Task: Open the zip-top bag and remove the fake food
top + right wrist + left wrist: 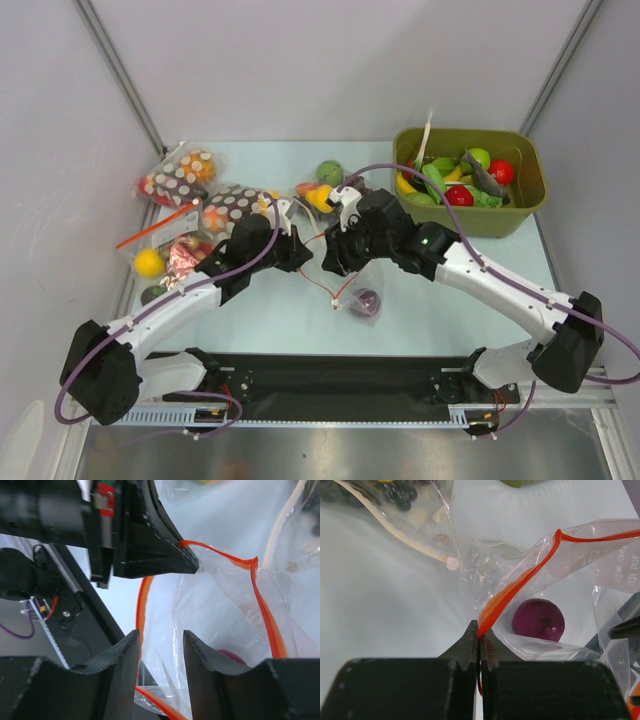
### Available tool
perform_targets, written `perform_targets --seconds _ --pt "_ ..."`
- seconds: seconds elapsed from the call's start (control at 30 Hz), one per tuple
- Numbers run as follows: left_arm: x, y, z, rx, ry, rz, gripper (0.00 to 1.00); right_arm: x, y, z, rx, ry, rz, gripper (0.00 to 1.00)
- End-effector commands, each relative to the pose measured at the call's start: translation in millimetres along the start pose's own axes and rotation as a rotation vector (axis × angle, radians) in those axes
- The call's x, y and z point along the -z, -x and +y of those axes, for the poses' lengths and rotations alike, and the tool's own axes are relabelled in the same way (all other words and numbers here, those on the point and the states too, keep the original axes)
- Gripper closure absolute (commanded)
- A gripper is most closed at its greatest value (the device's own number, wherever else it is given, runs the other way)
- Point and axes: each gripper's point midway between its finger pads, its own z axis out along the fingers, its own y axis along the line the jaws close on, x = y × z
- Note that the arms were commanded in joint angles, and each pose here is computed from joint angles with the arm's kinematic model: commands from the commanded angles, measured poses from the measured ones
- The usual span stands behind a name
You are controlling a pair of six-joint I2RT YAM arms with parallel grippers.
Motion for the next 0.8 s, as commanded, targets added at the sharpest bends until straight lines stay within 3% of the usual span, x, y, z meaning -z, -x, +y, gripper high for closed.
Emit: perform_targets --seconds 0.0,0.27,0.47,0.77 --pt "9 27 -3 -0.032 0.009 -0.076 1.0 -3 7 -2 0.033 -0.059 -0.008 0.55" --pt "15 32 -6 -0.064 -0.003 -0.106 1.0 -22 -46 -46 0.008 -0.279 0.171 0.57" --pt "20 34 -16 -0.112 -0.009 -0.128 1.0 -30 -88 -55 -0.022 -0.302 0.266 0.58" --pt "18 25 -24 -0.133 -0.021 -0.11 1.0 -43 -117 -50 -0.077 -0.284 0.304 0.58"
